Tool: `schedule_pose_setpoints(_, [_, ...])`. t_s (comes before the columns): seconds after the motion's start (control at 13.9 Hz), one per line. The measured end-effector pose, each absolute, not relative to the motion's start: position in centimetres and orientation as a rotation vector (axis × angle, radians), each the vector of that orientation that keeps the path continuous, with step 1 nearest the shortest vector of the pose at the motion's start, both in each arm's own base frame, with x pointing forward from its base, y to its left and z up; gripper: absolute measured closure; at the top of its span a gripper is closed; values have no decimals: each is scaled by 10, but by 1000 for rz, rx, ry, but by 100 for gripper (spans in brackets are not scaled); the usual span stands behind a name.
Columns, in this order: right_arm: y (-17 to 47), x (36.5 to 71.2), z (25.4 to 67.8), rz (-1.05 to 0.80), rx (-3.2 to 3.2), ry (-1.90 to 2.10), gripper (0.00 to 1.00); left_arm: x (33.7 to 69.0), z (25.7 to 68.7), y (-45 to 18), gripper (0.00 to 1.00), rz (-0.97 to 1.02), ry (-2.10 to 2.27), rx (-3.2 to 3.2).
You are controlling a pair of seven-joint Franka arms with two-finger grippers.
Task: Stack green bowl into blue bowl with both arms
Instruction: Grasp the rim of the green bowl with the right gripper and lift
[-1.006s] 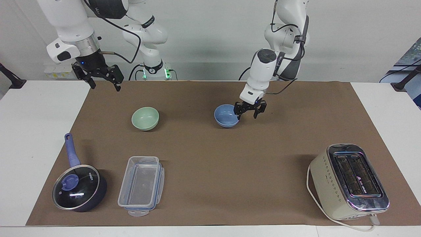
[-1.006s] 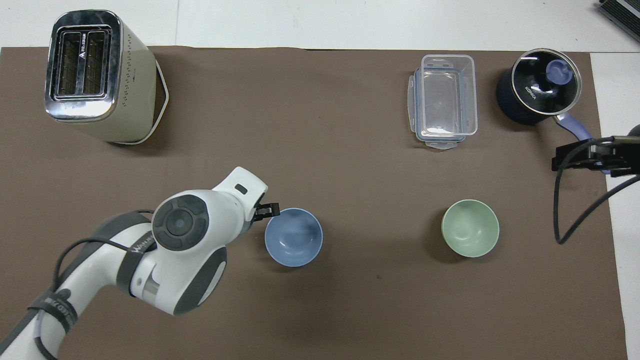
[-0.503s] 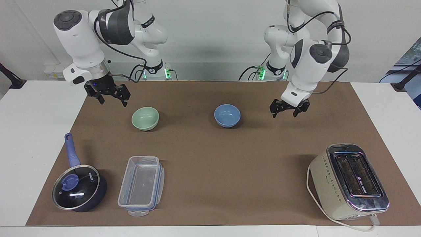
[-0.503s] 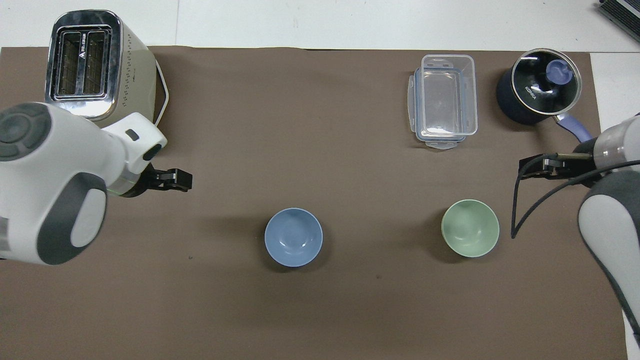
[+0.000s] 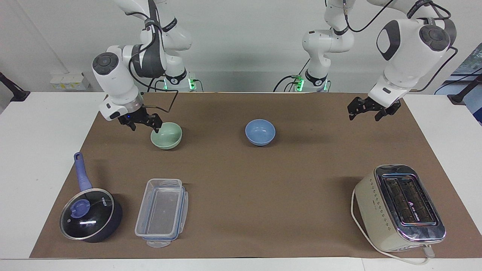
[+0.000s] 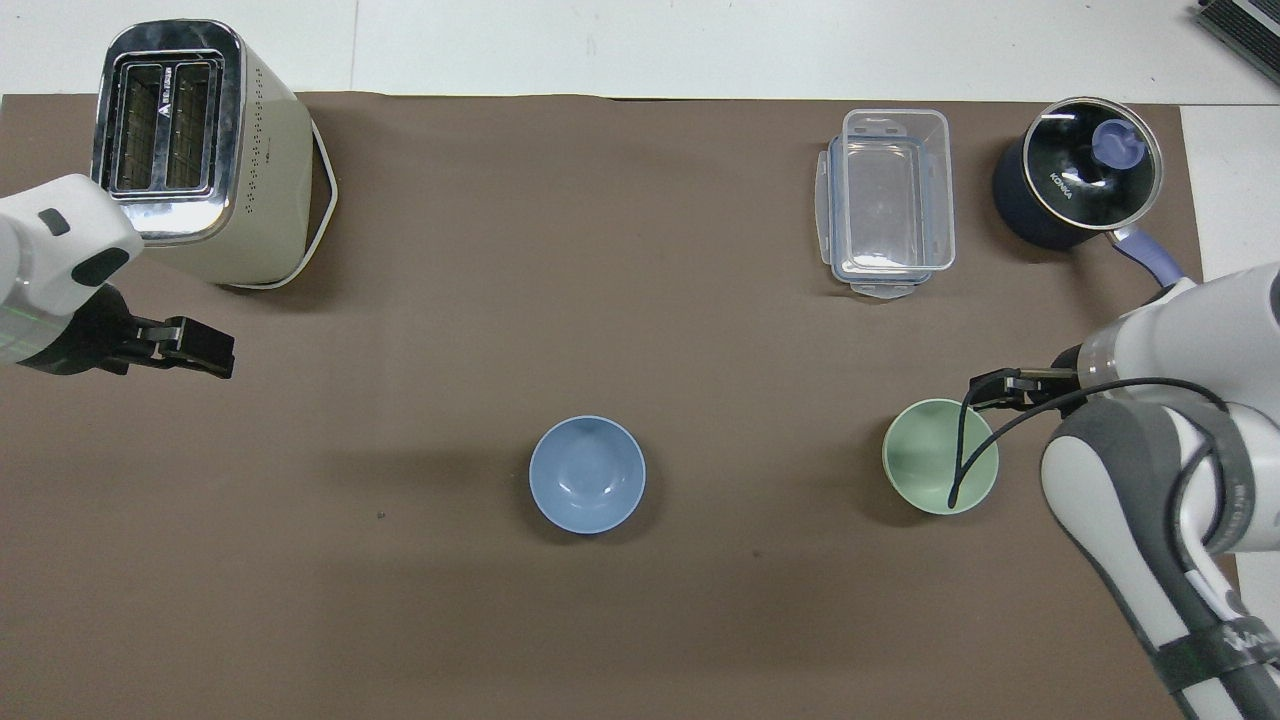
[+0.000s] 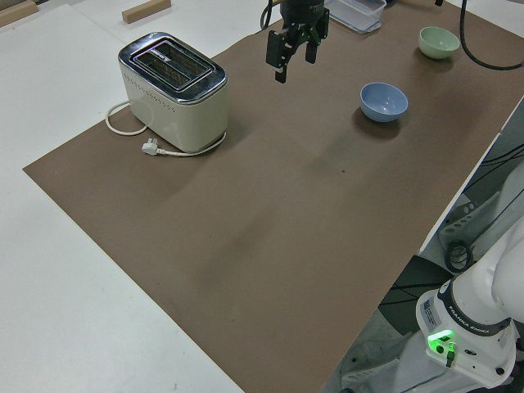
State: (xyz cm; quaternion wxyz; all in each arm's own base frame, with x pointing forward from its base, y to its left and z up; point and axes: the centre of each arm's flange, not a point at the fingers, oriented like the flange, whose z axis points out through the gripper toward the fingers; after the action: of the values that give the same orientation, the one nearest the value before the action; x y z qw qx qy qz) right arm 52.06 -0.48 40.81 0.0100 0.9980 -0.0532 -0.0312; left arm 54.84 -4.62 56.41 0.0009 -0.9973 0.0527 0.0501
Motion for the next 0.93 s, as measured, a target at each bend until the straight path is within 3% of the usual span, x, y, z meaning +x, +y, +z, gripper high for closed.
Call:
schedule_pose_setpoints(0.22, [-4,517,396,-97,3116,-163,0,546,593,-48,0,138,173,-3125])
schedule_pose_setpoints(0.65, [-5,518,355,-68,3121,-164,0,547,592,-48,0,140,172,-3125])
schedule_pose_setpoints(0.93, [-9,509,333,-142,3117,-175,0,547,592,-48,0,141,172,-3125])
